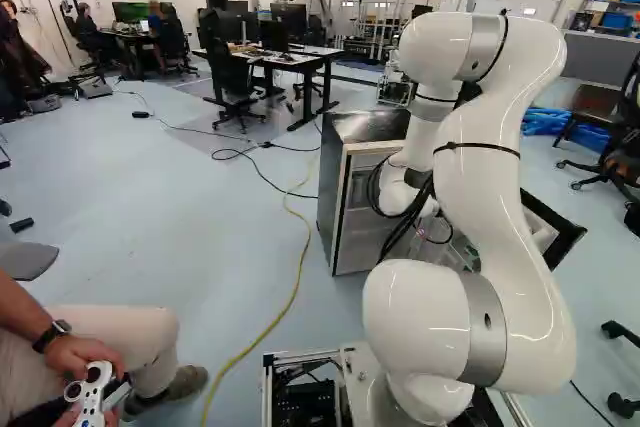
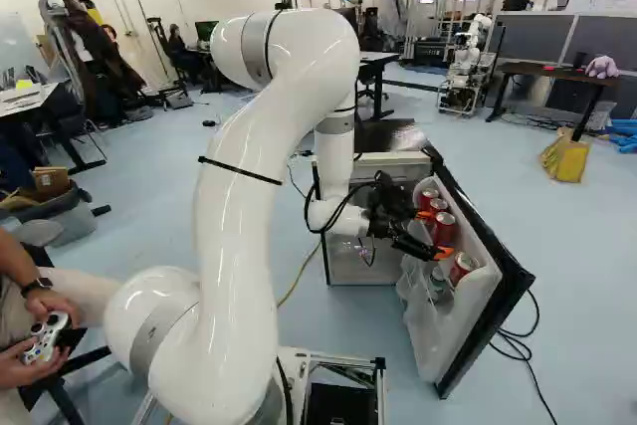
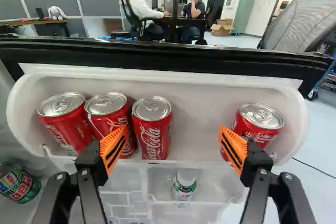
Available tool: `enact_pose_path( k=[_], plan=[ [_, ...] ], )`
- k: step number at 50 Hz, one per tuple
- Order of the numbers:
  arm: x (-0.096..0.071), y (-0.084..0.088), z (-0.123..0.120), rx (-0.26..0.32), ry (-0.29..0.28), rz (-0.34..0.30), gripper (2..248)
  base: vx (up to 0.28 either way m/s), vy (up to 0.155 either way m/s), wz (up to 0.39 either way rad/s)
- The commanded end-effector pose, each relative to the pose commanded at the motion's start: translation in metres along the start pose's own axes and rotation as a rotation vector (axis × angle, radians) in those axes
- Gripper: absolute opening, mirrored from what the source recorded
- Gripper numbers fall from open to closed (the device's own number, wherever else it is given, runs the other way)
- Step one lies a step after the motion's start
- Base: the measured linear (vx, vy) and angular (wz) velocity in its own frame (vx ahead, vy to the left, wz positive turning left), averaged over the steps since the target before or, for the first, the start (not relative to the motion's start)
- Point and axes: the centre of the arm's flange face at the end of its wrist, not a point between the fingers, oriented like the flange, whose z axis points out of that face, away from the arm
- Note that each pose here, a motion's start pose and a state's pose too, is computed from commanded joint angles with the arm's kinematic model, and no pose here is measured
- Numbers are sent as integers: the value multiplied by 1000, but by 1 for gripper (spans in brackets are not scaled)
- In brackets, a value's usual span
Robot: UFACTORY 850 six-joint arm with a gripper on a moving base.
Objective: Grab a drink from the fridge
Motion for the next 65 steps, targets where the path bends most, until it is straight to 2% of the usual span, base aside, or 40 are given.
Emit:
enact_pose_path(
  k=[3,4,8,9,29,30,35,36,40,41,45,46,50,51,56,57,61,62,65],
  plan=[
    [0,0,0,0,0,0,230,0,0,0],
    [0,0,0,0,0,0,217,0,0,0],
    [0,0,0,0,0,0,217,0,0,0],
    [0,0,0,0,0,0,204,0,0,0],
    [0,0,0,0,0,0,196,0,0,0],
    [0,0,0,0,0,0,182,0,0,0],
    [0,0,0,0,0,0,182,0,0,0],
    [0,0,0,0,0,0,170,0,0,0],
    [0,0,0,0,0,0,170,0,0,0],
    [0,0,0,0,0,0,158,0,0,0],
    [0,0,0,0,0,0,158,0,0,0],
    [0,0,0,0,0,0,146,0,0,0],
    [0,0,0,0,0,0,146,0,0,0],
    [0,0,0,0,0,0,134,0,0,0],
    [0,0,0,0,0,0,134,0,0,0],
    [0,0,0,0,0,0,122,0,0,0],
    [0,0,0,0,0,0,122,0,0,0],
    [0,0,0,0,0,0,111,0,0,0],
    [0,0,0,0,0,0,111,0,0,0]
  ],
)
